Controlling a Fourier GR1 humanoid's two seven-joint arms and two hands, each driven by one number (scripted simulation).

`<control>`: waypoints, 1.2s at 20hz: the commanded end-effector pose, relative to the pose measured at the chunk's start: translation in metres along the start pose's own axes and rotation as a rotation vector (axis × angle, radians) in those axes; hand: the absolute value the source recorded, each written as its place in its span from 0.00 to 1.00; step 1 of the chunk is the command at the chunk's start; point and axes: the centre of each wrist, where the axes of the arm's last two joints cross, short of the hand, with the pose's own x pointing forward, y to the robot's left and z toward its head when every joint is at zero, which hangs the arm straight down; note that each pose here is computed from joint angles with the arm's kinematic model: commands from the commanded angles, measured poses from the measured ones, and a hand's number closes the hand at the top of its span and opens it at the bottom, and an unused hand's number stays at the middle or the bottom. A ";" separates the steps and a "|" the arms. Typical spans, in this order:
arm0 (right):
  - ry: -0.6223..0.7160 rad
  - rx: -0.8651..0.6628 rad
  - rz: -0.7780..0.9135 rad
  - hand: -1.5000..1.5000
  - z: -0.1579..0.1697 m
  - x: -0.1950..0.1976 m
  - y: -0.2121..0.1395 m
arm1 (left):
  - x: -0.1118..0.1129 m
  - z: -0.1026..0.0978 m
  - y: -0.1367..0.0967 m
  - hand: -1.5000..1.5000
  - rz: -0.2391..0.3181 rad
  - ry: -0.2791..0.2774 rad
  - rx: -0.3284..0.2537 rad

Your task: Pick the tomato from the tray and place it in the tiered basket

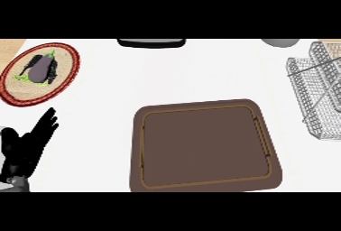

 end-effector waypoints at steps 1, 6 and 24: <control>-0.044 0.008 0.054 1.00 -0.014 -0.014 -0.005 | -0.019 0.004 -0.012 0.50 -0.001 0.033 -0.005; -0.060 0.105 0.139 1.00 -0.026 -0.021 -0.018 | 0.003 0.006 0.010 0.50 0.009 0.018 -0.019; 0.282 0.380 -0.042 0.00 -0.013 -0.062 0.029 | -0.011 0.001 0.009 0.50 0.012 0.032 -0.019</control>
